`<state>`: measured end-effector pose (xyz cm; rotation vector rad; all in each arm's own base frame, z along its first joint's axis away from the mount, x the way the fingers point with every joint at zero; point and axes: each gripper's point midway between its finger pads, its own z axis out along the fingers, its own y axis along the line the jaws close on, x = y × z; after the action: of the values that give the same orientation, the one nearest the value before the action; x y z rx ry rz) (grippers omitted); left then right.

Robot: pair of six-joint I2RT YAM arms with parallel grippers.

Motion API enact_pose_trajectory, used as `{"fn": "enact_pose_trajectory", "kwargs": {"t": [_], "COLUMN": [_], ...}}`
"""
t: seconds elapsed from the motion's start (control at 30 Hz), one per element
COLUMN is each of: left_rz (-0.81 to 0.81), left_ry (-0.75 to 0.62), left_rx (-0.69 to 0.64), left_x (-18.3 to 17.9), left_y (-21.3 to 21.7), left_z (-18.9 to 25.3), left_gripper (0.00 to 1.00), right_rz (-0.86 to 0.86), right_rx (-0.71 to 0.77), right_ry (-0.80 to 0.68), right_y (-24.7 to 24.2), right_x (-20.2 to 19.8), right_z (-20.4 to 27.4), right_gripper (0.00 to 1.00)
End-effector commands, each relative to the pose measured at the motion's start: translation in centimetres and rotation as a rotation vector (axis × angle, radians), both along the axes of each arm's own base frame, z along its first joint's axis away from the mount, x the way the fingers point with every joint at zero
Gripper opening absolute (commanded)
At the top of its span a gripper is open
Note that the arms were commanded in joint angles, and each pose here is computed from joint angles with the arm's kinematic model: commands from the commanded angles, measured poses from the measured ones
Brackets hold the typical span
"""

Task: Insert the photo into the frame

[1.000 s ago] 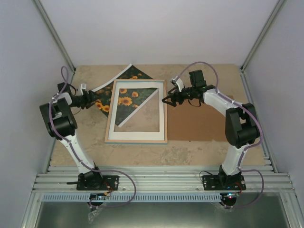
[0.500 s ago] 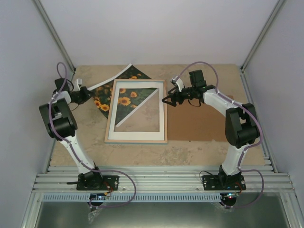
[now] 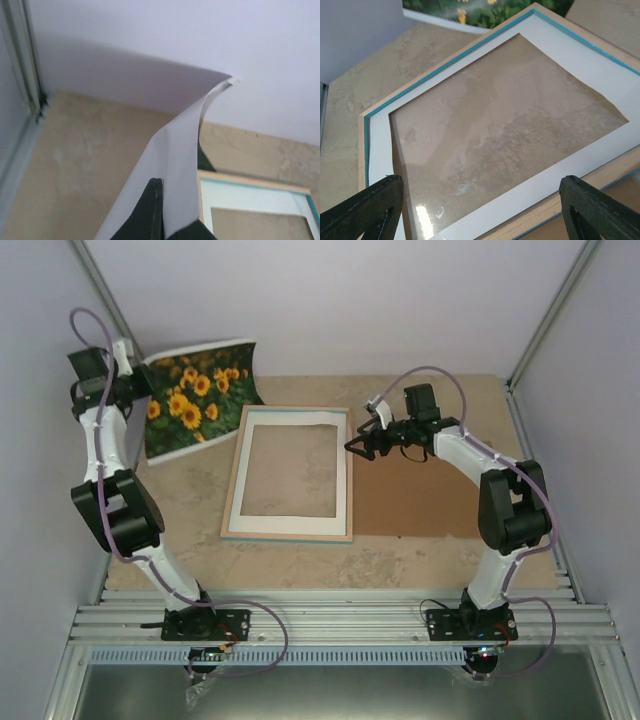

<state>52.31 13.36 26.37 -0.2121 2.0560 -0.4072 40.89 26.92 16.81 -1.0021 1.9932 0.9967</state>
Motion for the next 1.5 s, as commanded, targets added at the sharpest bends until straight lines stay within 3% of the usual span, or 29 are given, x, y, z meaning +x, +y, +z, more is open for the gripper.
{"fn": "enact_pose_trajectory", "kwargs": {"t": [0.0,0.1,0.2,0.47,0.57,0.73,0.97,1.1,1.23,1.47], "left_rz": [0.017,-0.049,-0.136,-0.385,-0.426,-0.272,0.118,0.136,0.02,-0.248], "left_ry": [-0.119,-0.153,-0.132,0.03,0.081,0.042,-0.179,-0.264,-0.19,-0.058], "left_rx": [0.162,0.289,0.42,0.647,0.7,0.754,0.89,0.925,1.007,1.088], "left_x": [0.0,0.0,-0.5,-4.5,-6.3,-4.5,1.7,2.3,1.2,-4.3], "left_y": [0.6,-2.0,-6.1,-17.3,-19.2,-17.3,-12.6,-13.3,-15.8,-20.9], "left_z": [7.5,10.3,10.2,3.4,1.4,5.4,17.9,21.9,17.6,6.8], "left_gripper": [0.0,0.0,0.0,0.0,0.0,0.0,0.0,0.0,0.0,0.0], "right_rz": [-0.02,-0.032,-0.054,-0.161,-0.169,-0.153,-0.169,-0.181,-0.206,-0.233], "right_rx": [0.026,0.036,0.045,0.138,0.163,0.191,0.19,0.193,0.213,0.243], "right_ry": [-0.02,-0.019,-0.005,0.127,0.167,0.188,0.19,0.182,0.201,0.235], "right_y": [-0.9,-1.4,-2.1,-4.5,-4.6,-4.3,-4.4,-4.8,-5.5,-6.2], "right_x": [-0.1,0.0,0.3,0.7,0.3,0.0,0.5,0.6,0.7,0.9], "right_z": [1.5,1.8,1.9,2.1,2.3,2.6,2.4,2.8,2.8,2.5], "right_gripper": [0.86,0.86,0.86,0.86,0.86,0.86,0.86,0.85,0.86,0.86]}}
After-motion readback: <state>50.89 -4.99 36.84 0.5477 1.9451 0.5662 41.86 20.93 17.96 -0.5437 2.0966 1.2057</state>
